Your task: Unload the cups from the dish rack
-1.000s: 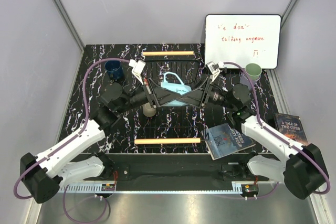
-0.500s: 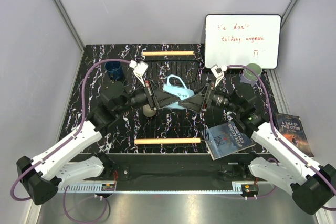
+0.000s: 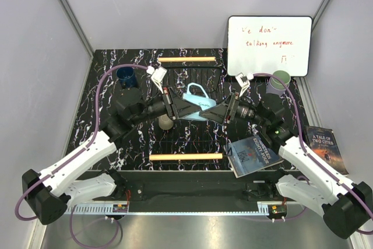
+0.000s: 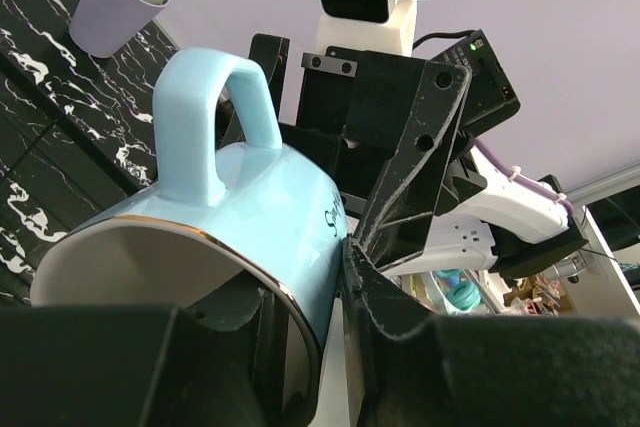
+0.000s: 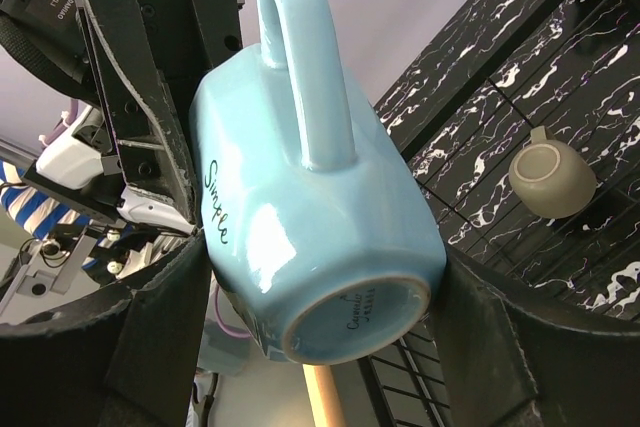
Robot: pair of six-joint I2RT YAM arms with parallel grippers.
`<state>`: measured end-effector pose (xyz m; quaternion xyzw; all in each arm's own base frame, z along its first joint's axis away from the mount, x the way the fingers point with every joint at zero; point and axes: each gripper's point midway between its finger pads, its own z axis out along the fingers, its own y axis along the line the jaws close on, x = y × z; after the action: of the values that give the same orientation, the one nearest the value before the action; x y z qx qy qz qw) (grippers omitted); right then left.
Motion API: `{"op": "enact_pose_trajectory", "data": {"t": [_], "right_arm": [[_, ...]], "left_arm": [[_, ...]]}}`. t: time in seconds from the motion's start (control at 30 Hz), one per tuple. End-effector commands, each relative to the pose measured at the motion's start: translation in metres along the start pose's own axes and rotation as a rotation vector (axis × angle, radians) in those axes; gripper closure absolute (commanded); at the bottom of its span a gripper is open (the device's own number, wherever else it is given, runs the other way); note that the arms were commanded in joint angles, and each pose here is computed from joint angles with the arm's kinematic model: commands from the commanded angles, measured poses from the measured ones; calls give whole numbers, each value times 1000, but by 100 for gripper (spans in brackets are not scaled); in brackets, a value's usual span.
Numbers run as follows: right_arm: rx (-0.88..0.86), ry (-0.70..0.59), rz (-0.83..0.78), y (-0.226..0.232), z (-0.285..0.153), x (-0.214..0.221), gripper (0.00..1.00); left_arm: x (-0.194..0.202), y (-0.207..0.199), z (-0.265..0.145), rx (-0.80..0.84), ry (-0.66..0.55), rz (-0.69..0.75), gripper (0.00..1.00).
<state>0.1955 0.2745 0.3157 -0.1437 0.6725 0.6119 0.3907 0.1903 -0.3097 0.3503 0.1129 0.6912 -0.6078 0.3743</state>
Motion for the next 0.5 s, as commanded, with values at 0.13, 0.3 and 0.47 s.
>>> {"op": "enact_pose_trajectory", "data": {"t": [0.13,0.3,0.47], "right_arm": [[-116,76,-93,29,-11,14,49],[-107,80,-101,29,-11,14,18],[-5,75,-145,14,-14,11,10]], "left_arm": [[-97,-4,-17,-104,-383,116,100],[-98,-1,-16,-118,-376,108,100],[-98,-2,-19,-123,-381,117,100]]}}
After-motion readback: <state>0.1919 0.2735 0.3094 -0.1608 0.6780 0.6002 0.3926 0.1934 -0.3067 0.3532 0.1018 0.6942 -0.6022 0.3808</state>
